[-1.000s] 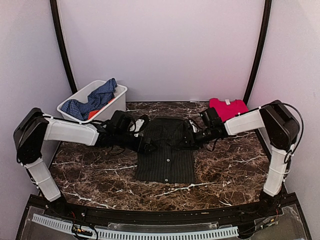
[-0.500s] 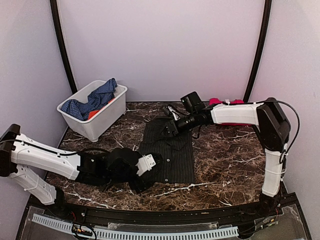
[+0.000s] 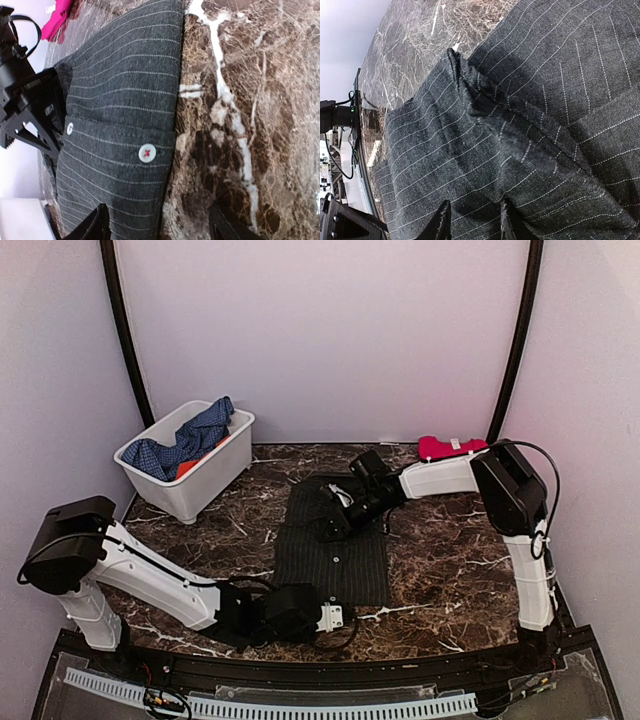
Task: Fold and stack the mixed laundry pile
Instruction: Pick up the 2/3-rectangle-folded shirt from the center of the board.
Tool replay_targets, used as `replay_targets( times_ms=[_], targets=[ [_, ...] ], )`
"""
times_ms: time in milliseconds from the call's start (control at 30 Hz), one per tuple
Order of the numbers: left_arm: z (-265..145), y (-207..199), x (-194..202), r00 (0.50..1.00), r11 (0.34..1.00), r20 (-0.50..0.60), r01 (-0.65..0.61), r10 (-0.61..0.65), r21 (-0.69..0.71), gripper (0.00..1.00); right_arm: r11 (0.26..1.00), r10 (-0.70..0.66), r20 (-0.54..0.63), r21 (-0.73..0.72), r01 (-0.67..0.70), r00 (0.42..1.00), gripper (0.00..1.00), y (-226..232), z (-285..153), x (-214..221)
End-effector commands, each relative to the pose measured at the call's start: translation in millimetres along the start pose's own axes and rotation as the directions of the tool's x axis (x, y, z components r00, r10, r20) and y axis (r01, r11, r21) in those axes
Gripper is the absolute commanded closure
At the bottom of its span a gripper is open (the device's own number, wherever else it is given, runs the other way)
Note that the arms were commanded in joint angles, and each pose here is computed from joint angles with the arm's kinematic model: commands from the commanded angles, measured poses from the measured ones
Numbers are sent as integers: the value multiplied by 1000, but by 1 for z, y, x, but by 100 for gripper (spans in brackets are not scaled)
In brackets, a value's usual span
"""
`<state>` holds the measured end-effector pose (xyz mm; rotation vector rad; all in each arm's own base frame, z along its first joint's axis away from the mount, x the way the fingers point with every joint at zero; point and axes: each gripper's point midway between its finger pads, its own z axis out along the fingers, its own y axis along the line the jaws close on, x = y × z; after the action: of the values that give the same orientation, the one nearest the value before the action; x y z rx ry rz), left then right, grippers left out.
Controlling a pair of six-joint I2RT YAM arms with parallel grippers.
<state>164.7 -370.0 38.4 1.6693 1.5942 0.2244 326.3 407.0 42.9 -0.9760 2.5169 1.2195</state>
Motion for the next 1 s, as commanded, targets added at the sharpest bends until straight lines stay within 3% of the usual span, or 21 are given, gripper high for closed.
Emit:
replay_targets(
  times_ms=[0,267,500,567,733,833,967],
  targets=[
    [17,3,2,990,985,-35,-138,136,-101,35,998,18,-57,59,-14,998,69,-23,12,18],
    [27,22,-4,984,957,-45,-178,173,-227,68,998,21,-88,59,-15,996,70,-24,18,37],
    [13,37,-18,986,957,-18,-167,167,-237,92,999,26,-121,45,-20,992,71,-19,28,61],
    [1,36,-25,988,971,2,-149,152,-188,99,999,25,-126,33,-21,992,71,-14,28,68],
    [-43,24,-37,997,995,53,-65,61,70,100,1000,-13,-126,-9,12,992,70,14,16,79],
    [-67,14,-51,996,973,94,-28,6,228,100,997,-59,-112,-47,54,992,66,40,0,75],
    [-92,3,-52,999,923,51,-13,-7,384,100,986,-146,-21,-79,144,989,59,78,-38,39]
  ],
)
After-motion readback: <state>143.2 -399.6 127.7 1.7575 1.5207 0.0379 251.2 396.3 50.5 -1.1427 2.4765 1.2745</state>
